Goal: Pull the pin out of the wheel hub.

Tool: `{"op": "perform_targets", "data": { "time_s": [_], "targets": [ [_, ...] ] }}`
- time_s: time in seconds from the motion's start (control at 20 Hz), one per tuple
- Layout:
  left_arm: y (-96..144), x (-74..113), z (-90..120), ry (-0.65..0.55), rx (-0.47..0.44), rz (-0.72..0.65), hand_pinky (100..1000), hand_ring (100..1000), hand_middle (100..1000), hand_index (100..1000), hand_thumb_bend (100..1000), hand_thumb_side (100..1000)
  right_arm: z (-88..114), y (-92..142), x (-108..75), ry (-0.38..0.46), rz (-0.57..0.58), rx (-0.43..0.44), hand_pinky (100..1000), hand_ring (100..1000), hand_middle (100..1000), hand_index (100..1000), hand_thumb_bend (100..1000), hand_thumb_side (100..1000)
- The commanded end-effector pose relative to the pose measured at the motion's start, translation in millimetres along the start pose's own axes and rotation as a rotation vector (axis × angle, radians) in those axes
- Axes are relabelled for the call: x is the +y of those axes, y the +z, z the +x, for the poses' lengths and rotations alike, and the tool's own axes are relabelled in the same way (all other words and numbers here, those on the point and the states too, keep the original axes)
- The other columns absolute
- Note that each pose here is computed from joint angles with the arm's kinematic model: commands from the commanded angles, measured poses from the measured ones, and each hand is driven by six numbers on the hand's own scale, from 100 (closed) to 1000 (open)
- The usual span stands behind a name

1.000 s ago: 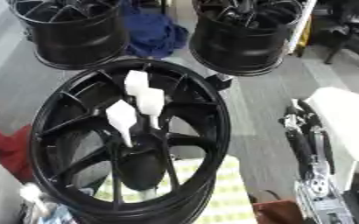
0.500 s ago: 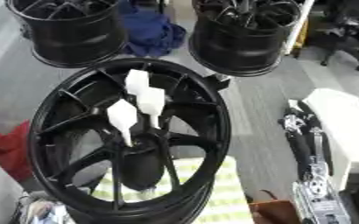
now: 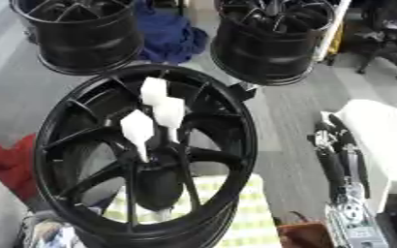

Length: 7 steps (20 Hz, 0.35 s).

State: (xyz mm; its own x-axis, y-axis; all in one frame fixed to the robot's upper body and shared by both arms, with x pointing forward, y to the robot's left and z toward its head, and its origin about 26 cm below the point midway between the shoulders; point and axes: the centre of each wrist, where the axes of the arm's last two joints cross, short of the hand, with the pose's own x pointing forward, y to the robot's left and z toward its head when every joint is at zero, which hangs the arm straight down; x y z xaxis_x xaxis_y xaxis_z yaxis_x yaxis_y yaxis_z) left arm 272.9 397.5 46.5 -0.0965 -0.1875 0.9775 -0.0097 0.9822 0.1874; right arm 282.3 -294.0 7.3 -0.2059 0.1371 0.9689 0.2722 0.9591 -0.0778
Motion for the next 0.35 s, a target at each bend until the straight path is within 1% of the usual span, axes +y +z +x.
{"op": "perform_targets", "data": {
  "time_s": [0.05,0.2,0.35],
  "targets": [
    [-4.1,-9.3,23.0,-0.024,-0.027,0.027,671,1000,701,809,100,758,7.5,-6.3,-1.7,0.006,0.011,-0.031,777,676,749,921,100,623],
    [-6.0,-17.6,32.2,-0.020,-0.022,0.057,672,1000,701,810,100,757,7.5,-6.2,-1.8,0.006,0.011,-0.030,777,676,749,921,100,623],
    [-8.2,-25.6,36.3,-0.015,-0.024,0.085,672,1000,702,810,100,758,7.8,-6.4,-1.2,0.005,0.016,-0.032,777,676,749,922,100,623]
  ]
}}
